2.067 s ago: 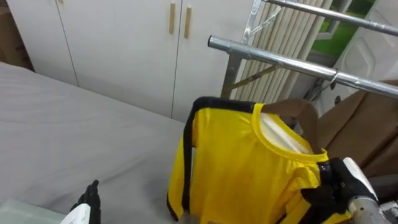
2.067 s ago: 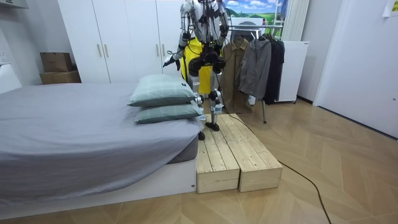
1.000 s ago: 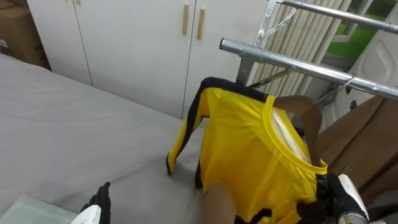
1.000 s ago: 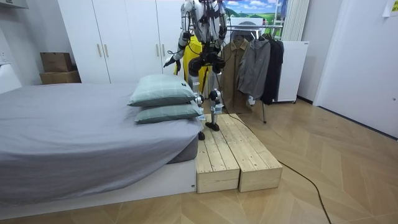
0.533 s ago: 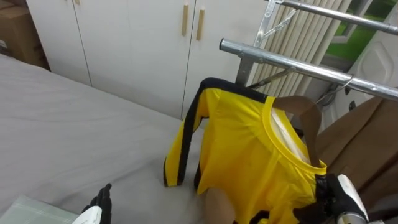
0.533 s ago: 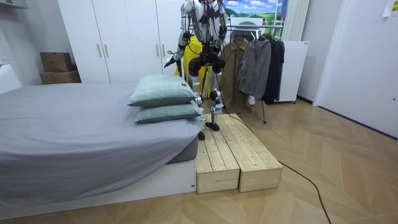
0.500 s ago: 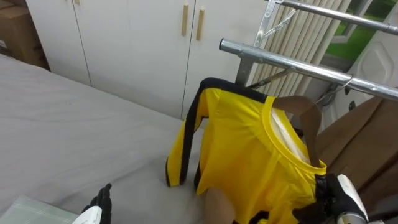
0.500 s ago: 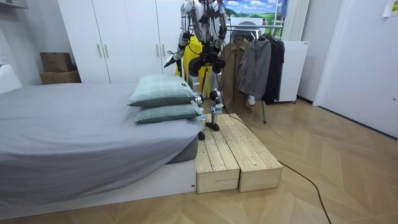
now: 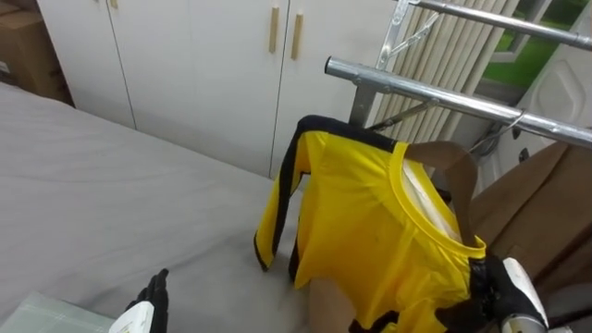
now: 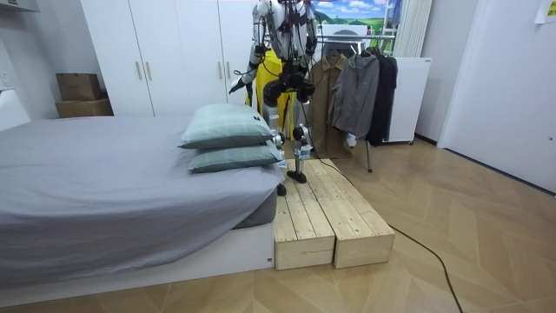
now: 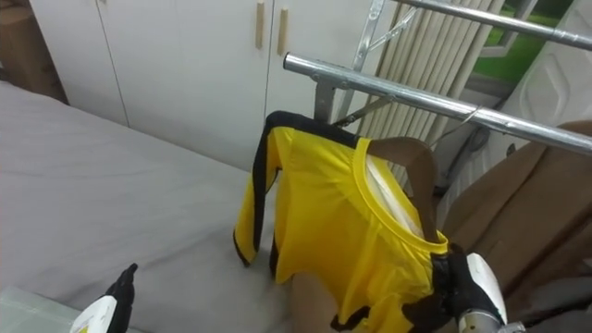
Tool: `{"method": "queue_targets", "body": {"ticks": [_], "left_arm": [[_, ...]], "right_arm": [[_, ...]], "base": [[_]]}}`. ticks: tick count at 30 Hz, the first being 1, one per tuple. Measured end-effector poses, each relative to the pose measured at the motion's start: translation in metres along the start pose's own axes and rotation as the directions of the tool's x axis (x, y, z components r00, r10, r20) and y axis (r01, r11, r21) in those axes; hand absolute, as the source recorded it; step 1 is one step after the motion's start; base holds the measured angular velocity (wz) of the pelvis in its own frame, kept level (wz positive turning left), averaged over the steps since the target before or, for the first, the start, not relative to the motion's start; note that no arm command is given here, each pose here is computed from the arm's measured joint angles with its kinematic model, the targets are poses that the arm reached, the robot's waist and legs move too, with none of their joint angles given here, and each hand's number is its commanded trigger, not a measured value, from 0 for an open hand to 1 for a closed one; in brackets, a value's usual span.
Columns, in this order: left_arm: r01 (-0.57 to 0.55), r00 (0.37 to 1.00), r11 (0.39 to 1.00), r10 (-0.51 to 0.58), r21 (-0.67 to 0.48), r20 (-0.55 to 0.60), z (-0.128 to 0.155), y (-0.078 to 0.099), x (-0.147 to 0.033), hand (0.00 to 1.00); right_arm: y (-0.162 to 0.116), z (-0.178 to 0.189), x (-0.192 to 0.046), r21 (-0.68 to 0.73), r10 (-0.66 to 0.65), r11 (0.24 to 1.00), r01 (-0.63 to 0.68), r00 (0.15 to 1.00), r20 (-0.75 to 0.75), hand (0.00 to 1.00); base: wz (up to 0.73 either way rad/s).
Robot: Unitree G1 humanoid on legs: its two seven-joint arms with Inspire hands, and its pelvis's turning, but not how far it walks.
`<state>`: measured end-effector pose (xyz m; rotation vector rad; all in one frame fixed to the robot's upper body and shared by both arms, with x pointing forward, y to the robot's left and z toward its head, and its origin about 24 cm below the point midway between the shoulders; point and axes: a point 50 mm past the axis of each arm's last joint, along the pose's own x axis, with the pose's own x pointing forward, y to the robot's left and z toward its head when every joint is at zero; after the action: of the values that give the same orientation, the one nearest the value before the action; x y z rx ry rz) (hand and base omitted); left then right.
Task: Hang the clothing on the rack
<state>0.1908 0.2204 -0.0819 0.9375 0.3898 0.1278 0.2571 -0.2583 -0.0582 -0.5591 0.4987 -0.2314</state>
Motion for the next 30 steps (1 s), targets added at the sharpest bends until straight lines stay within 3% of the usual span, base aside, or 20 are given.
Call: {"method": "queue_targets", "body": {"ticks": [6,13,18,24,30], "left_arm": [[-0.011,1.000,1.000,0.011,0.004,0.010,0.002,0.002,0.002,0.00],[-0.016,1.000,1.000,0.016,-0.023,0.018,0.003,0.003,0.003,0.00],[-0.017,1.000,1.000,0.017,-0.018,0.013,0.002,0.004,0.003,0.00],[-0.017,1.000,1.000,0.017,-0.016,0.007,0.000,0.004,0.002,0.00],[-0.018,1.000,0.999,0.017,-0.028,-0.012,-0.004,0.004,0.001,0.00]], "right_arm": [[-0.005,0.002,0.002,0.336,0.037,0.941,-0.023,0.999,-0.037,0.00],[-0.004,0.004,0.003,0.557,0.091,0.828,-0.062,0.996,-0.024,0.00],[-0.005,0.003,0.002,0.766,0.112,0.640,-0.055,0.993,-0.023,0.00],[-0.006,0.011,0.000,0.892,0.106,0.445,-0.074,0.994,0.030,0.00],[-0.006,0.012,-0.001,0.902,0.111,0.423,-0.084,0.993,0.041,0.00]], "base": [[-0.04],[-0.08],[-0.01],[0.00],[0.00]]}}
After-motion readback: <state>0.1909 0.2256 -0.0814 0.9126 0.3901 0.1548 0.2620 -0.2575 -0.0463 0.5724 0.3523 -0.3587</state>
